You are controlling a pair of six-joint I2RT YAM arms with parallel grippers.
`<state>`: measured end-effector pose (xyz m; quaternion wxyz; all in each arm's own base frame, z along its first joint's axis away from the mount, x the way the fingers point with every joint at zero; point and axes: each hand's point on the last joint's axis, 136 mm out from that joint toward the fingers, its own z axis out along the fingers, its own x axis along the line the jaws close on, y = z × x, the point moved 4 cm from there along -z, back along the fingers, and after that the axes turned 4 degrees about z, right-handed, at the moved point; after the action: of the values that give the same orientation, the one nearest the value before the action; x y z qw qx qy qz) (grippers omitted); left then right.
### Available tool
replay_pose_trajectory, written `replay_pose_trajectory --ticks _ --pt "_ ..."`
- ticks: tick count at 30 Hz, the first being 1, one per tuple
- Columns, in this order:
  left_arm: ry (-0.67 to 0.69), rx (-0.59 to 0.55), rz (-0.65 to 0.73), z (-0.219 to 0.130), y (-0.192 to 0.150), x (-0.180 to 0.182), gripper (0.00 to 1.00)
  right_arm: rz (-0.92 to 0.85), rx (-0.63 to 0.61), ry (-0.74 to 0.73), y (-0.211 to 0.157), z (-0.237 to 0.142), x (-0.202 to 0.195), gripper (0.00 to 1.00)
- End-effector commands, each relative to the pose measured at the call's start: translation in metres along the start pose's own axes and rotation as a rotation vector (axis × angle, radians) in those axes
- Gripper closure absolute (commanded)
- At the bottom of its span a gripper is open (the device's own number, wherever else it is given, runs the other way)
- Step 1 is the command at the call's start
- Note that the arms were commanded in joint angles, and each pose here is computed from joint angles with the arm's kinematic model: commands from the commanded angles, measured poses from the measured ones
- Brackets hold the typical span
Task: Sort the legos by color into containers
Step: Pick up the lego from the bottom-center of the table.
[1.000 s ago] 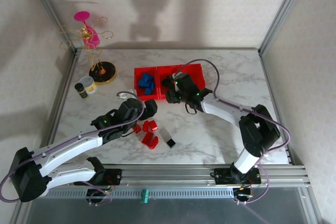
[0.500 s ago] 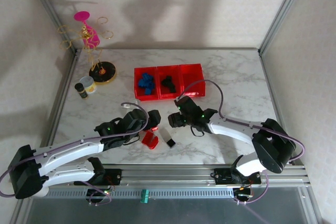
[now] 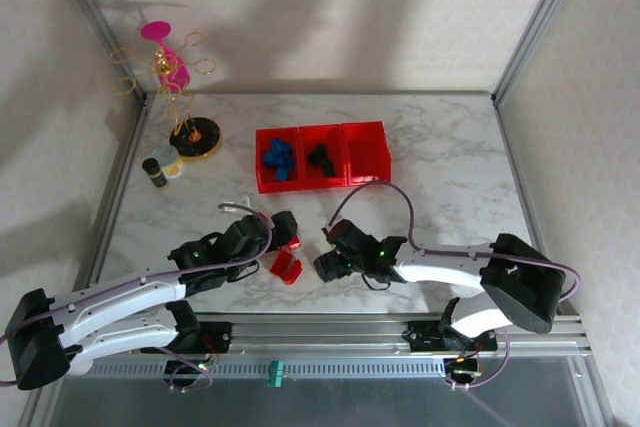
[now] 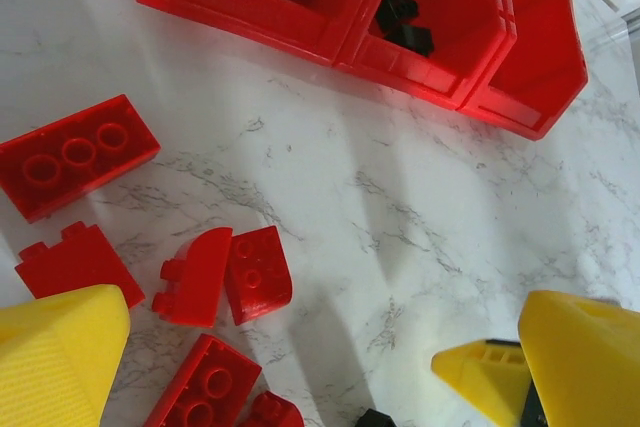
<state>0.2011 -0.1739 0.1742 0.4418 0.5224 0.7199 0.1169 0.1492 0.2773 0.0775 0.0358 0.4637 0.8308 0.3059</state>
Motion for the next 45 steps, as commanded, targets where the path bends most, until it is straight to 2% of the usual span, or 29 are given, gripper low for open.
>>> replay_pose_trajectory --ticks 1,5,11,17,27,31,36,45 --pt "0.03 -0.029 -0.029 -0.003 0.0 0.01 0.0 -0.022 -0.017 0.022 -0.005 0.004 0.014 0.22" --pt "0.026 -0.041 -0.035 -0.005 0.002 0.011 0.0 -0.039 0.022 -0.03 -0.013 0.014 0.014 0.25" --pt "0.036 -0.047 -0.023 -0.004 0.003 0.011 0.0 -0.063 0.052 -0.088 -0.019 0.022 0.012 0.36" --pt "0.04 -0.058 -0.019 -0.005 0.006 0.01 0.0 -0.058 0.048 -0.123 -0.017 0.021 0.01 0.54" --pt "0.026 -0.075 -0.022 -0.01 0.011 0.008 0.0 -0.003 -0.006 -0.138 0.001 0.01 0.014 0.65" --pt "0.019 -0.091 -0.021 -0.014 0.016 0.005 0.0 0.045 -0.044 -0.128 0.021 -0.001 0.016 0.7" --pt "0.014 -0.144 -0.001 -0.023 0.035 -0.005 0.0 0.101 -0.081 -0.1 0.047 -0.008 0.013 0.7" --pt "0.039 -0.234 0.044 -0.035 0.067 -0.009 0.0 0.135 -0.234 -0.145 0.129 -0.012 -0.017 0.7"
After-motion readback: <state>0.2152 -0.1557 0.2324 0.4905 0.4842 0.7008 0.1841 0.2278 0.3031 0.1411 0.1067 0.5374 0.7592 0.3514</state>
